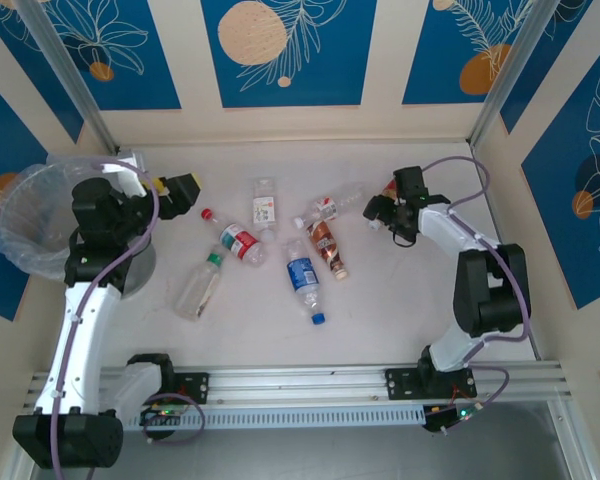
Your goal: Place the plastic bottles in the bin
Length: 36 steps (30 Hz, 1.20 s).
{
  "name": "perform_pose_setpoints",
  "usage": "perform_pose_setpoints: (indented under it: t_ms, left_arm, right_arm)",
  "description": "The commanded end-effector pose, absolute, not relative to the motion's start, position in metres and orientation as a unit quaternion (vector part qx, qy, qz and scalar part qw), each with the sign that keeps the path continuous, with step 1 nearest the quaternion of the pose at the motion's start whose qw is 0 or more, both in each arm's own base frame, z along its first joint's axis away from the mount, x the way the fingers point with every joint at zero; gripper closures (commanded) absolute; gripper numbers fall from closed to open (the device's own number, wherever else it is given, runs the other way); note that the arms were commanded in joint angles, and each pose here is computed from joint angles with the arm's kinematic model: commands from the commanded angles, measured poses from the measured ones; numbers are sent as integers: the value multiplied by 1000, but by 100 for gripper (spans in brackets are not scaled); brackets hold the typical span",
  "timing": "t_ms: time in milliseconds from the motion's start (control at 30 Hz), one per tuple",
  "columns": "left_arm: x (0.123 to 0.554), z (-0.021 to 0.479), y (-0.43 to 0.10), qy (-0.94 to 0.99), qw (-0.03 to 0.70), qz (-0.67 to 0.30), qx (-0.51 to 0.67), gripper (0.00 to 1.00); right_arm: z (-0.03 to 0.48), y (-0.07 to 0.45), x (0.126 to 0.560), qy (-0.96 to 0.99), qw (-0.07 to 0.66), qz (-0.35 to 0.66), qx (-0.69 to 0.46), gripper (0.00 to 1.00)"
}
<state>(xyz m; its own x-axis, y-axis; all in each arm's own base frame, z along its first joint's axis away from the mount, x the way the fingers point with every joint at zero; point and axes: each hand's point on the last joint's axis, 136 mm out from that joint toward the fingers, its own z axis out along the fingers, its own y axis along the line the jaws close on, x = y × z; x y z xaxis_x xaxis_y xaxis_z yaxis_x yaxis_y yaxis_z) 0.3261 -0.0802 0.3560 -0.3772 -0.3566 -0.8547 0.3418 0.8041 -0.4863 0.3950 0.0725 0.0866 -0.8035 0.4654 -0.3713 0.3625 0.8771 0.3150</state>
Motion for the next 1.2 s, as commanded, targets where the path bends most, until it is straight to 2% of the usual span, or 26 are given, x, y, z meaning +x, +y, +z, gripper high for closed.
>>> perform_pose_setpoints:
  t_ms: [0, 300, 467, 600, 833, 933, 1033, 1167]
  left_arm:
    - [320, 362, -89, 755, 566, -330, 19, 1]
    - [321, 354, -87, 764, 563, -314, 26, 1]
    - [322, 348, -86, 769, 559, -310, 24, 1]
    - [323, 345, -86, 771, 556, -309, 24, 0]
    - [328, 343, -87, 773, 552, -313, 24, 1]
    - [330, 342, -88, 774, 548, -315, 22, 1]
    - [330, 342, -88, 775, 548, -316, 22, 1]
    - [330, 341, -87, 776, 547, -313, 21, 1]
  right_arm:
    - [80, 79, 398, 942, 214, 100, 237, 13]
    - [55, 88, 419, 944, 217, 82, 236, 28]
    - [46, 89, 422, 942, 221, 71, 242, 35]
    - [45, 85, 423, 939, 230, 61, 247, 47]
    - [47, 82, 419, 939, 238, 57, 242, 57]
    - [44, 80, 416, 940, 235, 55, 242, 58]
    - [39, 80, 416, 942, 224, 54, 243, 53]
    - [36, 80, 421, 941, 227, 54, 243, 56]
